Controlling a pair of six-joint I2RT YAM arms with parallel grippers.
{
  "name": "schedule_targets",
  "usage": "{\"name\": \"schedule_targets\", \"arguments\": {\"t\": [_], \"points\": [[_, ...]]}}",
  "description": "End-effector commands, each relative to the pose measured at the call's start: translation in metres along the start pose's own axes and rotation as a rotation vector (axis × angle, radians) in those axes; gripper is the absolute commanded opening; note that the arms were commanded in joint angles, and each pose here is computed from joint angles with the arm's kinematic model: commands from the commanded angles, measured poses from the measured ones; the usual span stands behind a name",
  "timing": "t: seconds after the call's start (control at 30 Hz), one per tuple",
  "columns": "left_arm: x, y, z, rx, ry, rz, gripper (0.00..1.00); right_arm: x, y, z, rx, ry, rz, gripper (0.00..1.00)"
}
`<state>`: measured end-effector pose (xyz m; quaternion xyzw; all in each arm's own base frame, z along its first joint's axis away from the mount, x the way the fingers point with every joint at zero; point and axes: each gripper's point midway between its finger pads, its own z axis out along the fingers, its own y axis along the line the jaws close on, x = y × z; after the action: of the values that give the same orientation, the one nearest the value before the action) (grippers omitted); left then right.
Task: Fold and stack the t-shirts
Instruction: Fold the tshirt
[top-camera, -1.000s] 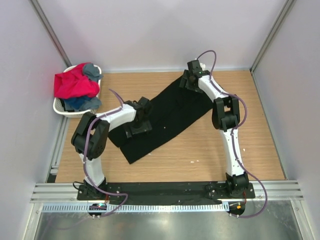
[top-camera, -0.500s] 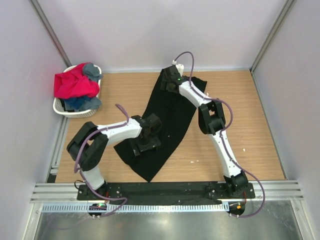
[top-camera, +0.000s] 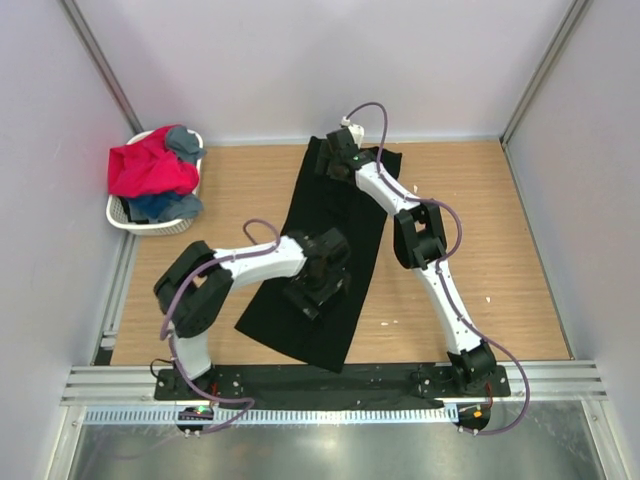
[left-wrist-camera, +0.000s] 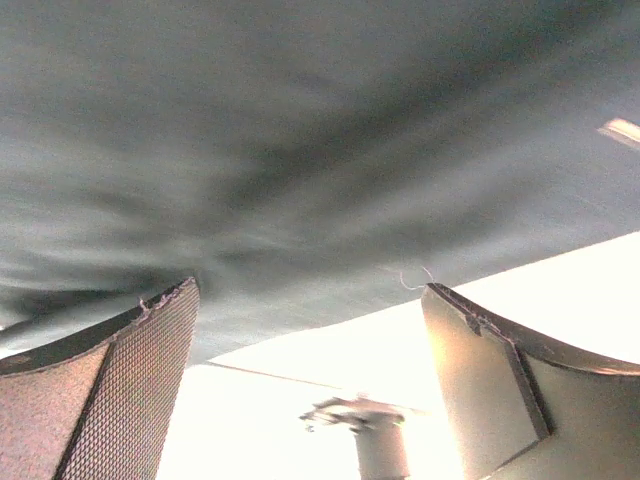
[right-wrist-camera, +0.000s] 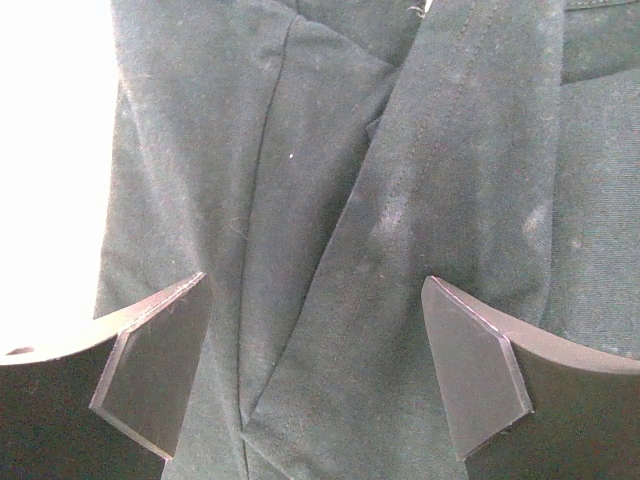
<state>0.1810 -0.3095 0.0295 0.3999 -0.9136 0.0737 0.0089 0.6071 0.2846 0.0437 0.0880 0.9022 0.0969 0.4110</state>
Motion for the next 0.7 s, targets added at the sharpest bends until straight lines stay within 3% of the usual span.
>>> {"name": "schedule_targets", "arguments": {"t": [0.0, 0.13, 0.23, 0.4, 0.5, 0.67], "points": [[0.007, -0.038, -0.022, 0.044, -0.039, 0.063, 0.93, 0.033, 0.019, 0.005, -0.091, 0.097, -0.039, 0.91], [-0.009, -0.019, -0.044, -0.024, -0.148, 0.199, 0.93, 0.008, 0.050, -0.026, -0.195, 0.065, -0.087, 0.92], [-0.035, -0.005, -0.079, -0.006, -0.297, 0.344, 0.93, -0.039, 0.072, -0.068, -0.275, -0.016, -0.100, 0.93], [-0.073, -0.004, -0.098, 0.019, -0.491, 0.820, 0.93, -0.120, 0.087, -0.149, -0.327, -0.191, -0.093, 0.97], [-0.080, 0.005, -0.078, -0.003, -0.501, 1.010, 0.92, -0.134, 0.070, -0.167, -0.247, -0.233, -0.053, 0.97], [-0.064, 0.015, -0.044, 0.047, -0.395, 1.066, 0.90, -0.098, 0.032, -0.171, -0.123, -0.153, 0.016, 0.97]]}}
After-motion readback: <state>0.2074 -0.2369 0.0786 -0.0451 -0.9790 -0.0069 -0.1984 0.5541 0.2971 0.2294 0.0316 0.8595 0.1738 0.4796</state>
